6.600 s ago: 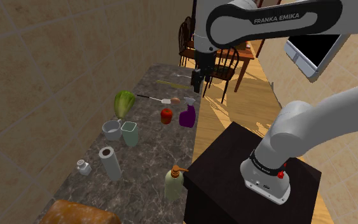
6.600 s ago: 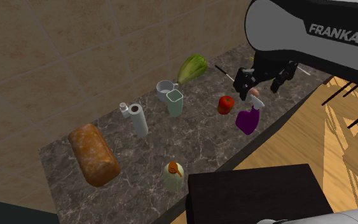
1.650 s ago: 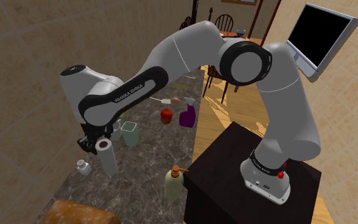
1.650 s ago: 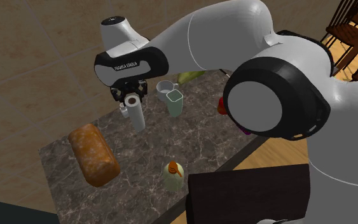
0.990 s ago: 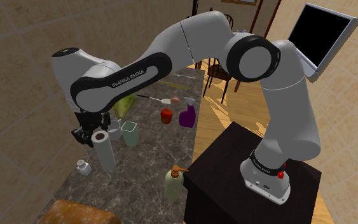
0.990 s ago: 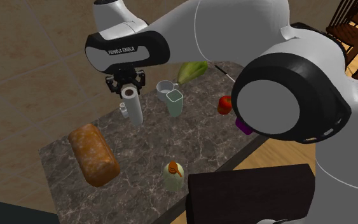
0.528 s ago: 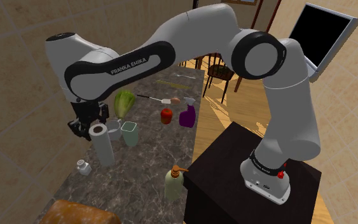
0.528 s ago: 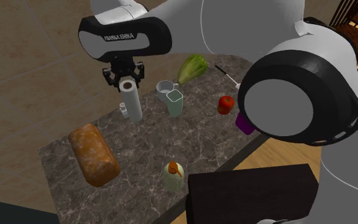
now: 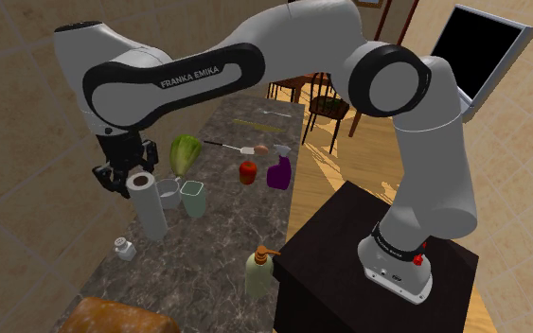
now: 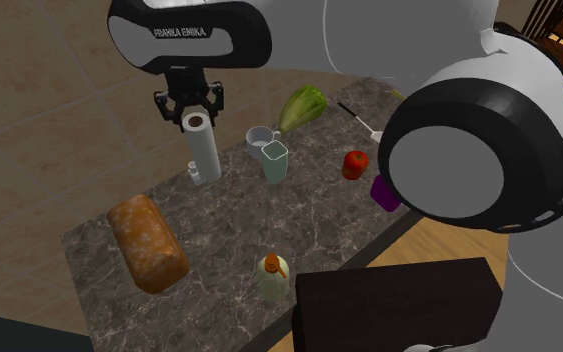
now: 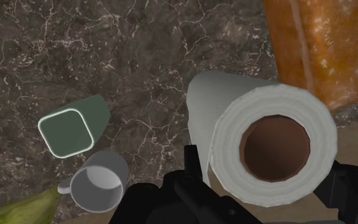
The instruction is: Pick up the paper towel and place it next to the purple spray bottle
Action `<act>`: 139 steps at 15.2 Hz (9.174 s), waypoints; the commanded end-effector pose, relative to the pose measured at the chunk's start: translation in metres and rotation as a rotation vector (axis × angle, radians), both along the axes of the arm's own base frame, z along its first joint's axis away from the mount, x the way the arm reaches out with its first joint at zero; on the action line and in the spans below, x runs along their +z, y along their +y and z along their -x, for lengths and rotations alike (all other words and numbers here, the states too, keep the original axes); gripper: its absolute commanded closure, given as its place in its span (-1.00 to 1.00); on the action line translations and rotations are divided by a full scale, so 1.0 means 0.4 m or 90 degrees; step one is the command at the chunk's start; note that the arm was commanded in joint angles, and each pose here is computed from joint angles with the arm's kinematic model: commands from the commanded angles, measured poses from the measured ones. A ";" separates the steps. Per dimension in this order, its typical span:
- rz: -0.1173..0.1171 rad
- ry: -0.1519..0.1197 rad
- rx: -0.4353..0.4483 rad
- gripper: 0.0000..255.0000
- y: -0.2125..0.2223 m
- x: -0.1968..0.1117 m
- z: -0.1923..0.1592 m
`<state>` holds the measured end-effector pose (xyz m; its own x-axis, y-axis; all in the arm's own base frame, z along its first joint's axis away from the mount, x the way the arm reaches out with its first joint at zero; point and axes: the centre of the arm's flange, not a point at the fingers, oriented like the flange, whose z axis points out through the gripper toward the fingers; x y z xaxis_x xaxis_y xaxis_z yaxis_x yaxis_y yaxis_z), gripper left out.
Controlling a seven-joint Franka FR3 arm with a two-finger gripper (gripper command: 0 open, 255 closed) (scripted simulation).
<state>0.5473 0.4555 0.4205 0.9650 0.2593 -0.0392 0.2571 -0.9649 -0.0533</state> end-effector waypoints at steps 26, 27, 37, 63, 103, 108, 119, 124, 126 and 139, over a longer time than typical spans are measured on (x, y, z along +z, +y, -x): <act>0.000 0.000 0.000 1.00 -0.095 0.317 0.017; 0.000 0.000 0.000 1.00 -0.128 0.317 0.022; 0.000 0.000 0.000 1.00 -0.454 0.318 0.073; 0.000 0.000 0.000 1.00 -1.140 0.253 0.181; 0.000 0.000 0.000 1.00 -1.140 -0.275 0.181; 0.000 0.000 0.000 1.00 -1.140 -0.341 0.181; 0.000 0.000 0.000 1.00 -1.140 -0.442 0.181; 0.000 0.000 0.000 1.00 -1.140 -0.442 0.181; 0.000 0.000 0.000 -1.00 -1.140 -0.442 0.181; 0.000 0.000 0.000 -1.00 -1.145 -0.317 0.174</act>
